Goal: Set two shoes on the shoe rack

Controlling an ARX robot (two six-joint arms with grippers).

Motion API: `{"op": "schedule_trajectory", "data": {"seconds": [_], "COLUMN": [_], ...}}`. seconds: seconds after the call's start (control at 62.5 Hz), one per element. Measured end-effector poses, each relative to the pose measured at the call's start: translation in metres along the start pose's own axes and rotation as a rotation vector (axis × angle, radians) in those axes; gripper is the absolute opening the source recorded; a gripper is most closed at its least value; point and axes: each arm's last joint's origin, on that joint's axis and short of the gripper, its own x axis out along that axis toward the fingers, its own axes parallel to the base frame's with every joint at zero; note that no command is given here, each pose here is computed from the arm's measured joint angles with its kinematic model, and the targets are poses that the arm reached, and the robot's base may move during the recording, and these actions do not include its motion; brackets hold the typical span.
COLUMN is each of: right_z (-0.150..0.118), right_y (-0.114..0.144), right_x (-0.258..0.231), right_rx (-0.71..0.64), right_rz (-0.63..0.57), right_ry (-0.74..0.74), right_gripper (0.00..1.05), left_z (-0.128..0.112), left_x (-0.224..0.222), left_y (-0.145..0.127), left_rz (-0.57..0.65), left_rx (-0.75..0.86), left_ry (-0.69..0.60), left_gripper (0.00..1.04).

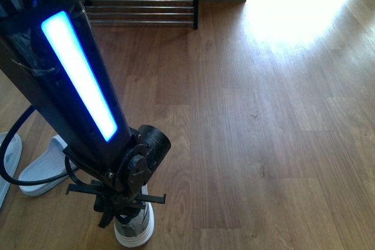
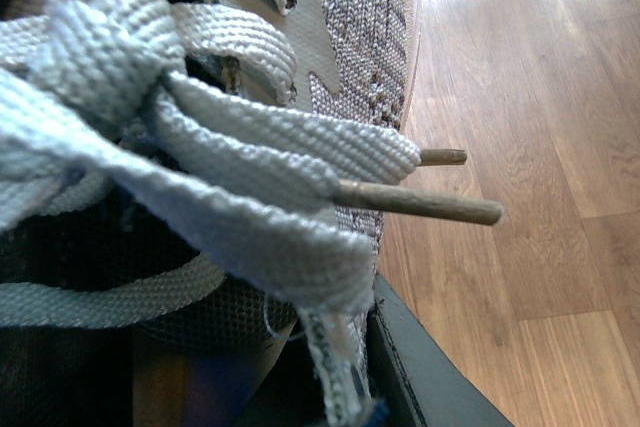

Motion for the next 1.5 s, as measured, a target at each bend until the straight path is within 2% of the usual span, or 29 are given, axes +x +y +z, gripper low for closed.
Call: {"op": "schedule_trajectory", "data": {"seconds": [0.096, 0.208, 0.416, 0.512, 0.719, 0.863, 0.943, 1.055, 1.199, 1.343, 1.503], "right_z": [0.0, 0.0, 0.0, 0.0, 0.0, 0.0, 0.0, 0.0, 0.0, 0.0, 0.0], "right_y": [0.0, 0.0, 0.0, 0.0, 0.0, 0.0, 0.0, 0.0, 0.0, 0.0, 0.0], "right_x": [0.0, 0.0, 0.0, 0.0, 0.0, 0.0, 0.0, 0.0, 0.0, 0.0, 0.0], "right_rx": [0.0, 0.0, 0.0, 0.0, 0.0, 0.0, 0.0, 0.0, 0.0, 0.0, 0.0], "right_rz": [0.0, 0.0, 0.0, 0.0, 0.0, 0.0, 0.0, 0.0, 0.0, 0.0, 0.0], "right_ry": [0.0, 0.0, 0.0, 0.0, 0.0, 0.0, 0.0, 0.0, 0.0, 0.0, 0.0], "right_gripper": [0.03, 0.03, 0.03, 0.03, 0.03, 0.03, 0.03, 0.03, 0.03, 0.03, 0.03], "left_z": [0.006, 0.023, 0.036, 0.037, 0.037, 0.023, 0.003, -0.021, -0.043, -0.061, -0.065], "left_x": [-0.012, -0.049, -0.105, -0.137, -0.201, -0.243, -0.266, -0.282, -0.289, -0.3, -0.307], "left_y": [0.003, 0.009, 0.022, 0.034, 0.074, 0.106, 0.123, 0.145, 0.17, 0.187, 0.193], "left_rz": [0.009, 0.008, -0.021, -0.028, -0.036, -0.03, -0.046, -0.087, -0.068, -0.044, -0.035], "left_rx": [0.039, 0.129, 0.194, 0.186, 0.055, -0.048, -0.103, -0.187, -0.274, -0.333, -0.362], "left_ry": [-0.035, -0.144, -0.31, -0.39, -0.568, -0.696, -0.76, -0.819, -0.859, -0.91, -0.946], "left_gripper": [0.02, 0.02, 0.02, 0.02, 0.02, 0.02, 0.02, 0.02, 0.02, 0.02, 0.02]}}
